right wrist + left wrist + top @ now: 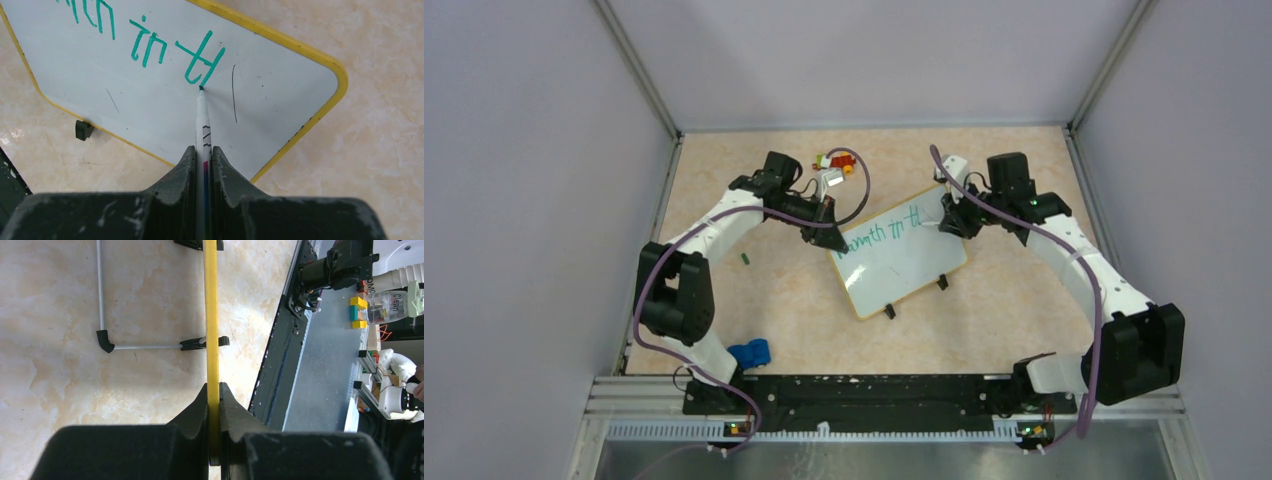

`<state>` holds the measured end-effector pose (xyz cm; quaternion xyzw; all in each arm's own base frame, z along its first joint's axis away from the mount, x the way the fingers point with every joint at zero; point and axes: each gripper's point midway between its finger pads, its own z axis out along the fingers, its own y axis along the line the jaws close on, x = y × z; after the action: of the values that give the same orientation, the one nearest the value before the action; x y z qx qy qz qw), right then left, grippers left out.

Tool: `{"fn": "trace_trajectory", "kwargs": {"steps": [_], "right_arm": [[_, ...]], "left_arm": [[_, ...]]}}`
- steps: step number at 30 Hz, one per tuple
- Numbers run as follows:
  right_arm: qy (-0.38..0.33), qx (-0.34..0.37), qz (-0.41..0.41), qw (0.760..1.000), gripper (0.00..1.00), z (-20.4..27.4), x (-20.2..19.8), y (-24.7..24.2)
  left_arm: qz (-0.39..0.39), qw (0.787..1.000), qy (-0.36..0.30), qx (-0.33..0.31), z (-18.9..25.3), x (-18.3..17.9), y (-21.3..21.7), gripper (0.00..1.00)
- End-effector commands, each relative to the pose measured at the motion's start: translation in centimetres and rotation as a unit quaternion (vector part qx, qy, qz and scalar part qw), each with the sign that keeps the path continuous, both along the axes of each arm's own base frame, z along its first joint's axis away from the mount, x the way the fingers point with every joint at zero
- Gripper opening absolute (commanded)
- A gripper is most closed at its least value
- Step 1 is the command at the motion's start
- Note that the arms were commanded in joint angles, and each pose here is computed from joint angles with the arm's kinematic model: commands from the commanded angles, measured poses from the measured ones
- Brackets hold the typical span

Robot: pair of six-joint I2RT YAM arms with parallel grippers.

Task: Write a sentence on the whiteboard

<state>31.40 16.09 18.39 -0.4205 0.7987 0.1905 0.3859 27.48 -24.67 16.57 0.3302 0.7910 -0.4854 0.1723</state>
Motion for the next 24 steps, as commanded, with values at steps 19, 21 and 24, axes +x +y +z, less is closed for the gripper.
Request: {"fn": "trace_trajectory", "kwargs": {"steps": [19, 21, 24], "right_arm": [[-0.049, 0.016, -0.007, 0.999, 0.00, 3.5, 2.7, 0.5], [-0.052, 0.016, -0.008, 0.999, 0.00, 3.7, 2.9, 0.5], [-0.053, 0.012, -0.010, 0.998, 0.00, 3.7, 3.2, 0.5]], "left_arm": [[-0.013, 1.000, -0.010, -0.004, 0.5, -0.2, 0.0, 0.00], [-0.014, 1.000, -0.009, -0.004, 0.4, -0.2, 0.0, 0.00], [-0.015, 1.000, -0.008, -0.003, 0.4, -0.2, 0.0, 0.00]]}}
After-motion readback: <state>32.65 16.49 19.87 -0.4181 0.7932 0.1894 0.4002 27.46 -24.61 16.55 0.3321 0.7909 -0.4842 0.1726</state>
